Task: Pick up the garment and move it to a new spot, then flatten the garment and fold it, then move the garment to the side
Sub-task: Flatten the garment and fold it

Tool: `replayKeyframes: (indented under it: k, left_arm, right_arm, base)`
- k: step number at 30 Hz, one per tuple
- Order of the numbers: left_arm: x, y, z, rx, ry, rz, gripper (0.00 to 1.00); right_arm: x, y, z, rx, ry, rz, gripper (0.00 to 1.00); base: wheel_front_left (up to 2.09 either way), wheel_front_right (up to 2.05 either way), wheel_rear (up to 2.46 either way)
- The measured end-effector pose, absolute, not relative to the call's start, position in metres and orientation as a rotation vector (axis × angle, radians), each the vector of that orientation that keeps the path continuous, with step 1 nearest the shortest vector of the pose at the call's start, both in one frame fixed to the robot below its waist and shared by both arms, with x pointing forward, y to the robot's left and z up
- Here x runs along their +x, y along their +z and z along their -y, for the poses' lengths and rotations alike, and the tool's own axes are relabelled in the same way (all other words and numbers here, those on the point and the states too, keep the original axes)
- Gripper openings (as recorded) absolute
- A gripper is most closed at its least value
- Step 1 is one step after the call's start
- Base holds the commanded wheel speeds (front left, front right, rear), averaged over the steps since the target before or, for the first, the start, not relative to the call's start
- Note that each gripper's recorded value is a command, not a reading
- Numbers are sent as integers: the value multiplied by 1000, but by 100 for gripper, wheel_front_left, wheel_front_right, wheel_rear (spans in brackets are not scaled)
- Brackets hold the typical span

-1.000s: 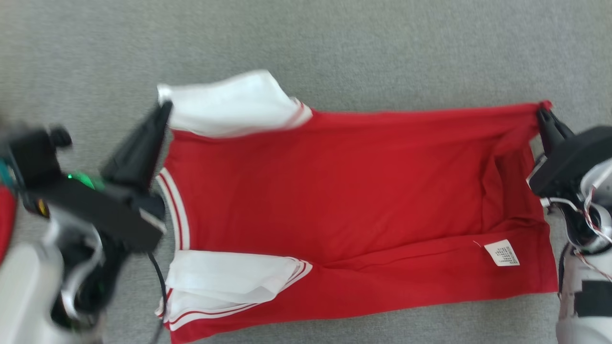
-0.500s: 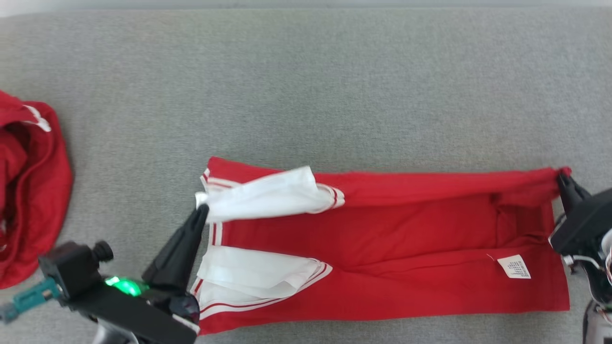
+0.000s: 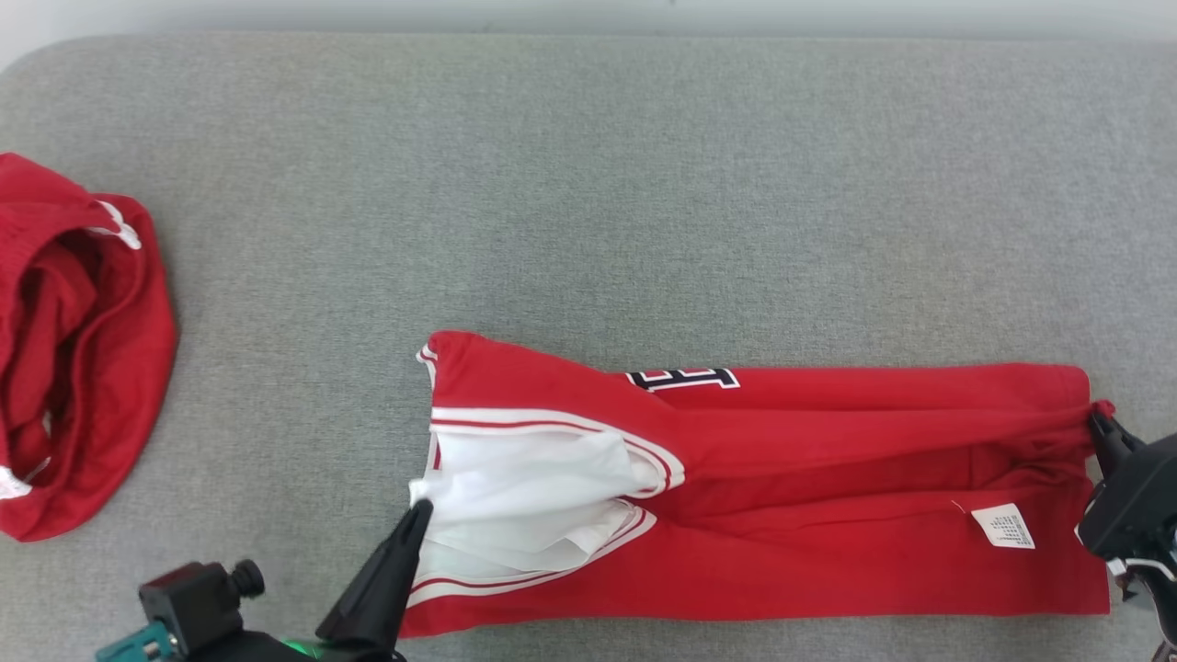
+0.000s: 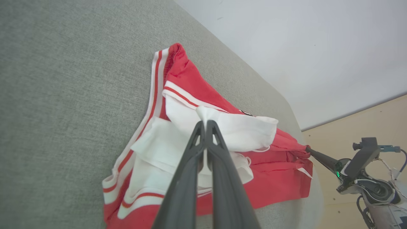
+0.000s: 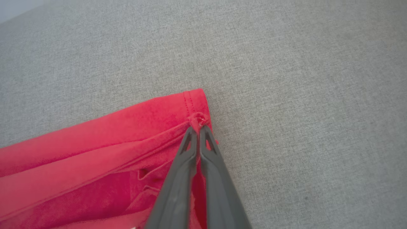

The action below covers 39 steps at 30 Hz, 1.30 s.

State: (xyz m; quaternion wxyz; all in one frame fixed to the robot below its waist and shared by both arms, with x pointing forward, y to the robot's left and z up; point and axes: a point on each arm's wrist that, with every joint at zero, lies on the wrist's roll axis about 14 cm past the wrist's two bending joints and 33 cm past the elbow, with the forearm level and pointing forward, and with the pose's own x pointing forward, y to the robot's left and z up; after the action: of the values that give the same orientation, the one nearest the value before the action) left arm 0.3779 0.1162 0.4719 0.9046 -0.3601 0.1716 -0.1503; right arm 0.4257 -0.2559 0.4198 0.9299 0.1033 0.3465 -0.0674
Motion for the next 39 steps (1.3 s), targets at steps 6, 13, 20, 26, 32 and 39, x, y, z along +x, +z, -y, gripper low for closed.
replayKeyframes:
  k: [6, 13, 20, 26, 32, 39]
  left_arm:
    - [363, 456, -116, -769, -280, -404, 0]
    - [344, 435, -111, -782, -262, -488, 0]
    - [337, 422, -113, -747, -246, -518, 100]
    - [344, 426, -122, -653, -224, -434, 100]
    - [359, 449, -150, -566, -138, -219, 100]
    - [367, 469, -174, -457, -63, -84, 100]
  right_arm:
    - [418, 421, 256, 202, -143, -717, 0]
    - [412, 418, 256, 178, -145, -741, 0]
    - [411, 422, 259, 161, -156, -722, 100]
    - [409, 440, 262, 186, -168, -612, 100]
    - [402, 456, 265, 226, -172, -484, 100]
    - [382, 453, 262, 304, -168, -405, 100]
  base:
    - [0, 0, 0]
    - [0, 0, 0]
    - [0, 0, 0]
    - [0, 0, 0]
    - [0, 0, 0]
    - [0, 0, 0]
